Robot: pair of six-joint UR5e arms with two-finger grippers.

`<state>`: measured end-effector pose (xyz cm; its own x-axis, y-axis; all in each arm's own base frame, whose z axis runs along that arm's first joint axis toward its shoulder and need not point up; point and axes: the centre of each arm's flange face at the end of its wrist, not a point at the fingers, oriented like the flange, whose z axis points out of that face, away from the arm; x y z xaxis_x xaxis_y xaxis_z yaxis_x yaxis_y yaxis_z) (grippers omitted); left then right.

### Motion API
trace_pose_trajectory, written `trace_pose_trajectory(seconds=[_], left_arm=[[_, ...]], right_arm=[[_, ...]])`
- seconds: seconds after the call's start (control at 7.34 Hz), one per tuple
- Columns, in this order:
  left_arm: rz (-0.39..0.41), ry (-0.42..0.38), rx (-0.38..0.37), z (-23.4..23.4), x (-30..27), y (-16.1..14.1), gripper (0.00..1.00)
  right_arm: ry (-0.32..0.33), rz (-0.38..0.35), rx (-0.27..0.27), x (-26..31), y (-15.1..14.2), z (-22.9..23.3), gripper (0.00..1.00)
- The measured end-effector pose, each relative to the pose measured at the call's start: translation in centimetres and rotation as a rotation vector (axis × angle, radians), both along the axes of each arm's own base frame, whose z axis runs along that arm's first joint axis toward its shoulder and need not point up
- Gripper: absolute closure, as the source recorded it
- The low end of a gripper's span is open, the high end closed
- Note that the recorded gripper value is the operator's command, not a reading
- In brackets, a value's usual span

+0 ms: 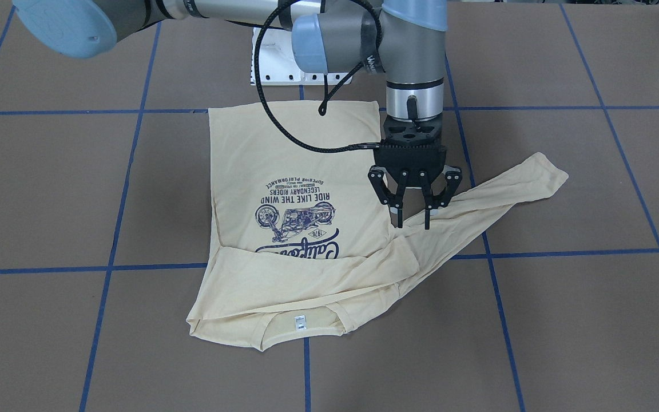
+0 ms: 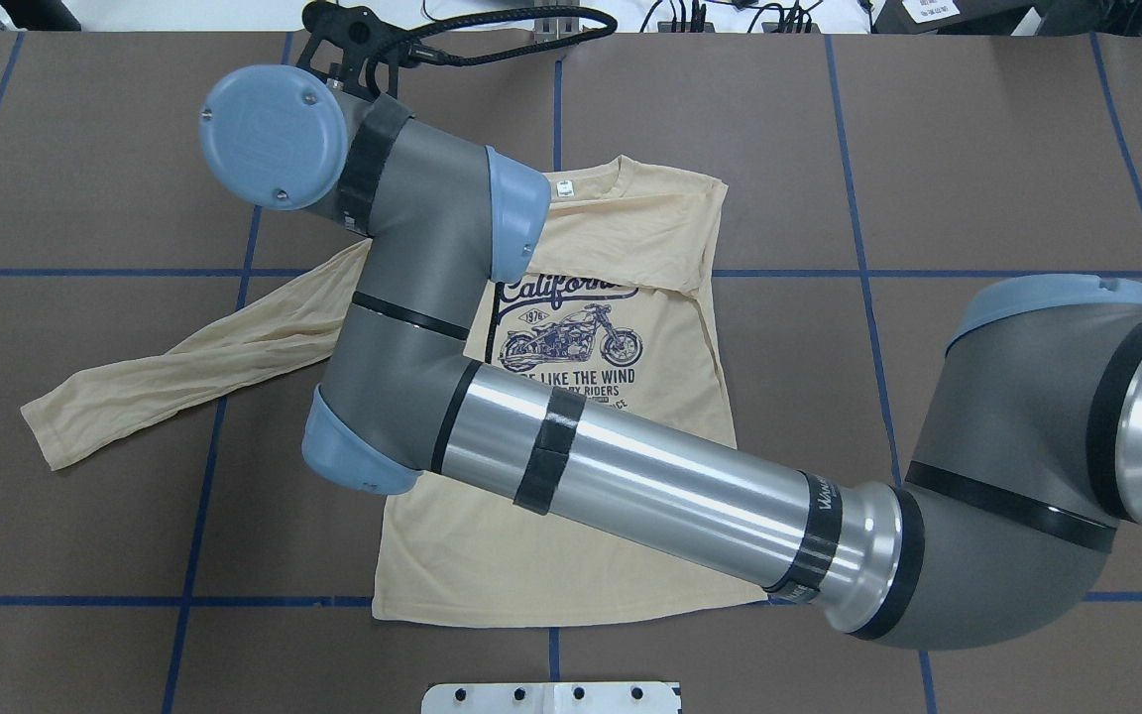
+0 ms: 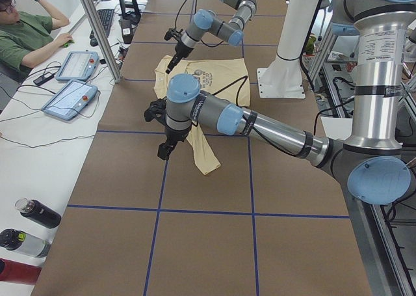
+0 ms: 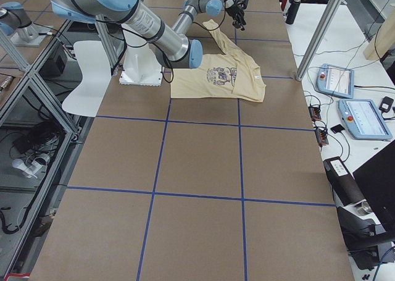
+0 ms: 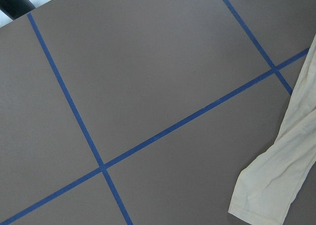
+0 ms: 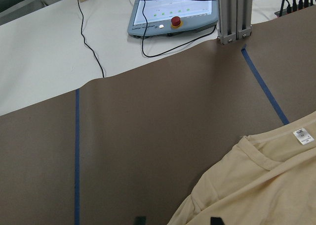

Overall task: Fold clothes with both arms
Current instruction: 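Lift the sleeve with the right gripper and lay it across the shirt front, then release and raise the right gripper while the left gripper moves to the other cuff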

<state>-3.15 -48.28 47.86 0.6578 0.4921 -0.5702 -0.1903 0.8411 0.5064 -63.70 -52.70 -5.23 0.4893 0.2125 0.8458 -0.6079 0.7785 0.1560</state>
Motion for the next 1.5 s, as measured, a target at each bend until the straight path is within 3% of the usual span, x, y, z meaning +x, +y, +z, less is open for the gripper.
trace_pose_trajectory(seconds=[0.27, 0.41, 0.68, 0.82, 1.09, 1.5], left_arm=[[0.003, 0.009, 0.004, -0.1, 0.1, 0.0, 0.00], [0.013, 0.037, 0.014, -0.4, 0.3, 0.0, 0.00], [0.048, 0.098, 0.100, -1.8, 1.2, 0.4, 0.00], [0.084, 0.117, 0.121, -2.2, 3.4, 0.6, 0.00], [0.126, 0.155, 0.104, -2.7, 9.5, 1.6, 0.00], [0.099, 0.132, 0.098, 0.5, 16.1, 6.5, 0.00]], right_arm=[[-0.027, -0.001, -0.028, 0.8, -1.4, -2.0, 0.01], [-0.034, -0.036, -0.082, 2.1, -2.9, -1.4, 0.01], [-0.017, -0.109, -0.204, 7.8, -6.3, 3.0, 0.00], [-0.008, -0.157, -0.214, 12.1, -7.1, 7.6, 0.00], [0.046, -0.277, -0.174, 22.4, -6.9, 19.6, 0.00], [0.178, -0.469, -0.080, 37.1, -4.3, 35.5, 0.00]])
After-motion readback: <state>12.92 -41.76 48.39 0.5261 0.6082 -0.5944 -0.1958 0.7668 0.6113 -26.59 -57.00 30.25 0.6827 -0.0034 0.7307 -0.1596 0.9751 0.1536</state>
